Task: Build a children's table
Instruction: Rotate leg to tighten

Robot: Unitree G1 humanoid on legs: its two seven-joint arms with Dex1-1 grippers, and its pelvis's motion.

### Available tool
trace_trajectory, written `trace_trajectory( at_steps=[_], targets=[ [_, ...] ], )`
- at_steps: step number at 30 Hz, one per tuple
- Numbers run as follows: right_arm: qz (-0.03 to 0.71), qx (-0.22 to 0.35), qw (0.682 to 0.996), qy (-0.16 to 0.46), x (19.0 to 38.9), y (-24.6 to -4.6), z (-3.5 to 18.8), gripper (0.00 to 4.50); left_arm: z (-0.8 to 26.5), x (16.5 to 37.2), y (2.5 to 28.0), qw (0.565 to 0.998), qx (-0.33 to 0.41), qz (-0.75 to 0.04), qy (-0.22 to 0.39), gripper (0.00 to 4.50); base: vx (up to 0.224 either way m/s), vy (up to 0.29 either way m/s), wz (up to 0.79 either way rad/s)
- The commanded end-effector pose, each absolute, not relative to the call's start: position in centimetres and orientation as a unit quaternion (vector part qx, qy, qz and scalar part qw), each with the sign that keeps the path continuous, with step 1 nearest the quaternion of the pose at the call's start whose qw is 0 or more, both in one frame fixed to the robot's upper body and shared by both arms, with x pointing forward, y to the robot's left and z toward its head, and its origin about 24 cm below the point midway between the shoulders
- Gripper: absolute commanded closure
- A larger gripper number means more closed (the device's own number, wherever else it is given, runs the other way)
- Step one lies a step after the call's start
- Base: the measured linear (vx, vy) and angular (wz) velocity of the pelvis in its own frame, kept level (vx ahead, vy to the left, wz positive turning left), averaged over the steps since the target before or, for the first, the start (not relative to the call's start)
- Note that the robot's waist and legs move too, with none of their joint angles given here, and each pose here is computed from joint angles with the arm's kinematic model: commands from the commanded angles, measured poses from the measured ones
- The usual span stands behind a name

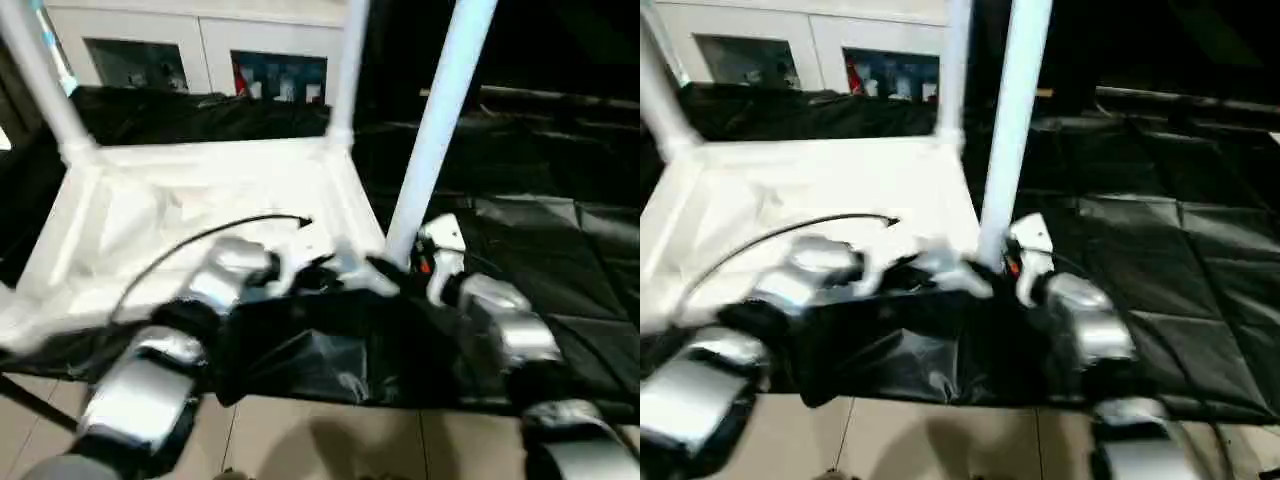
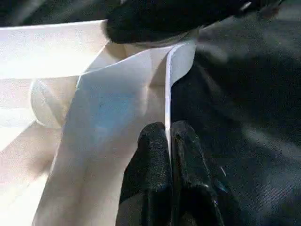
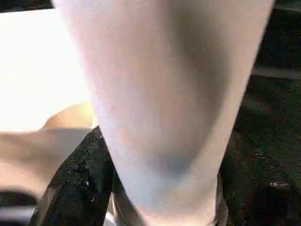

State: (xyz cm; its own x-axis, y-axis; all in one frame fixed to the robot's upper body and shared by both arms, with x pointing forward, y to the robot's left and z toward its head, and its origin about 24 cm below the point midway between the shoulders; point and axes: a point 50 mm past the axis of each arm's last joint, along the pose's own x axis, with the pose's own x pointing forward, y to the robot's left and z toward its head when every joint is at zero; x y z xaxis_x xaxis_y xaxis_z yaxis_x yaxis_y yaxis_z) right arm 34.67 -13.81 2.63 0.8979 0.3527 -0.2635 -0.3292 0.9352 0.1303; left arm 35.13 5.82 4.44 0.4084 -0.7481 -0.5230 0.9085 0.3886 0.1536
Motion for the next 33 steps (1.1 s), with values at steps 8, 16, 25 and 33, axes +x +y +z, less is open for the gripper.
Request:
trace_trajectory(
  at_steps=[8, 16, 25, 33],
  targets=[
    [0.158, 0.040, 0.970, 0.182, 34.9, -9.7, 1.6, 1.27, 3.9, 33.8, 1.2, 0.813, 0.189, -0.521, 0.178, 4.50, 0.000, 0.000, 0.00],
    [0.251, -0.012, 0.958, 0.139, 34.6, -10.6, 2.4, 0.91, 3.8, 34.1, 4.2, 0.795, 0.197, -0.547, 0.173, 4.50, 0.000, 0.000, 0.00],
    [0.421, -0.063, 0.895, 0.130, 32.4, -14.0, 3.2, 0.91, 3.8, 33.6, 8.3, 0.753, 0.192, -0.603, 0.180, 4.50, 0.000, 0.000, 0.00],
    [0.478, -0.059, 0.869, 0.117, 32.0, -15.8, 4.7, 0.91, 3.7, 32.7, 10.9, 0.708, 0.181, -0.650, 0.208, 4.50, 0.000, 0.000, 0.00]
  ],
)
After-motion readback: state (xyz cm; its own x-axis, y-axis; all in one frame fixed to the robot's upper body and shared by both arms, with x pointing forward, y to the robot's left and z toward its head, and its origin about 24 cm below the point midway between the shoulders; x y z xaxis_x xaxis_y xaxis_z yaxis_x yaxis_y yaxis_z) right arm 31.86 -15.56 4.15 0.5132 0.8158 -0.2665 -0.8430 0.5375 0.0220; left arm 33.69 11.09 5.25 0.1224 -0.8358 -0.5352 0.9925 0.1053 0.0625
